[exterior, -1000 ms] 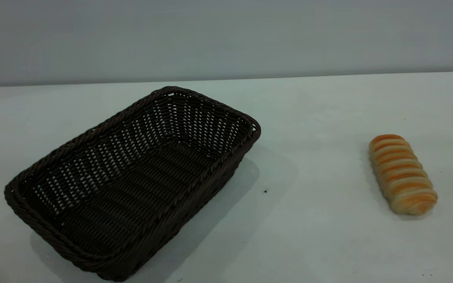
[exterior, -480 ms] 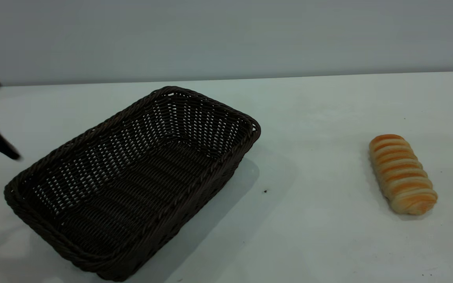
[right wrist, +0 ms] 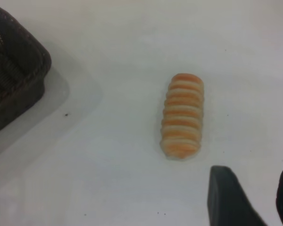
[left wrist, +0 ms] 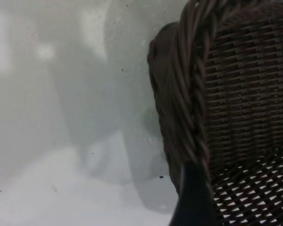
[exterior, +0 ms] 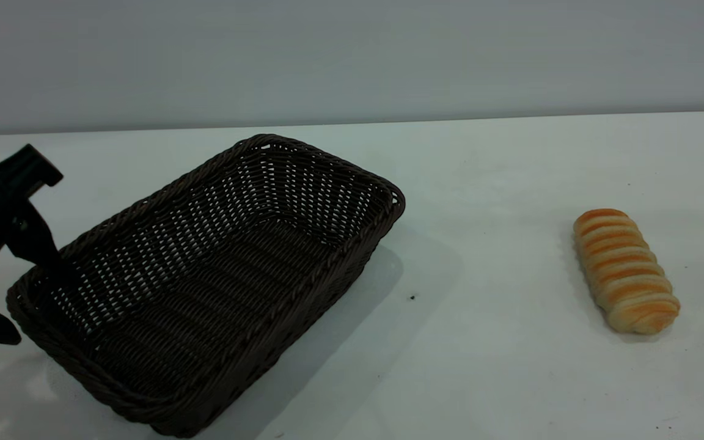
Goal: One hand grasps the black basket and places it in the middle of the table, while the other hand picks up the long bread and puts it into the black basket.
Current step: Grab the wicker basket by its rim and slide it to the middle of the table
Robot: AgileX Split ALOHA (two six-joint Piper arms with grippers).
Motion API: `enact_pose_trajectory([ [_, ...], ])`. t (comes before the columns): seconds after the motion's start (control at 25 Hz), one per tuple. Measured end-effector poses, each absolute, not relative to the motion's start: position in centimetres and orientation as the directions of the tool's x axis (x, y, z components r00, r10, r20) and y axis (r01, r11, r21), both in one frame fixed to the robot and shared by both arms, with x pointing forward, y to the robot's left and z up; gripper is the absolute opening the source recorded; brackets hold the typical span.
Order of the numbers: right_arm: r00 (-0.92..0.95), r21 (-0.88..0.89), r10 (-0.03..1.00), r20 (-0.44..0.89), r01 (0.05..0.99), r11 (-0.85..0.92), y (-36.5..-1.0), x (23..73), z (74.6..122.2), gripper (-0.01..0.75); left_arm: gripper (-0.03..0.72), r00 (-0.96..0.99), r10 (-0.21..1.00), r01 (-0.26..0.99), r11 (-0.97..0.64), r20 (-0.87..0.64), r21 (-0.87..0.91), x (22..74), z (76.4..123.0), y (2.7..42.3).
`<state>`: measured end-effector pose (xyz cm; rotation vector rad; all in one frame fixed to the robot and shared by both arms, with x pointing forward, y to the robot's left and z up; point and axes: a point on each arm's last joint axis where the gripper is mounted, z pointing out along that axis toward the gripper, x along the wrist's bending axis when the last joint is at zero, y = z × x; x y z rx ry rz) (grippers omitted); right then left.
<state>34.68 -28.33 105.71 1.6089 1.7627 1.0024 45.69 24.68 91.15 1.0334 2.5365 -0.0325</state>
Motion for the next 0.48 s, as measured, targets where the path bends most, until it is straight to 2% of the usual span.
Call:
enact_pose_trajectory([
  [0.48, -0.136, 0.815, 0.986, 0.095, 0.58, 0.001, -28.3, 34.7, 105.7, 0.243, 0.584, -0.669, 0.666, 0.67, 0.733, -0.33, 0.118, 46.4, 89.1, 24.7],
])
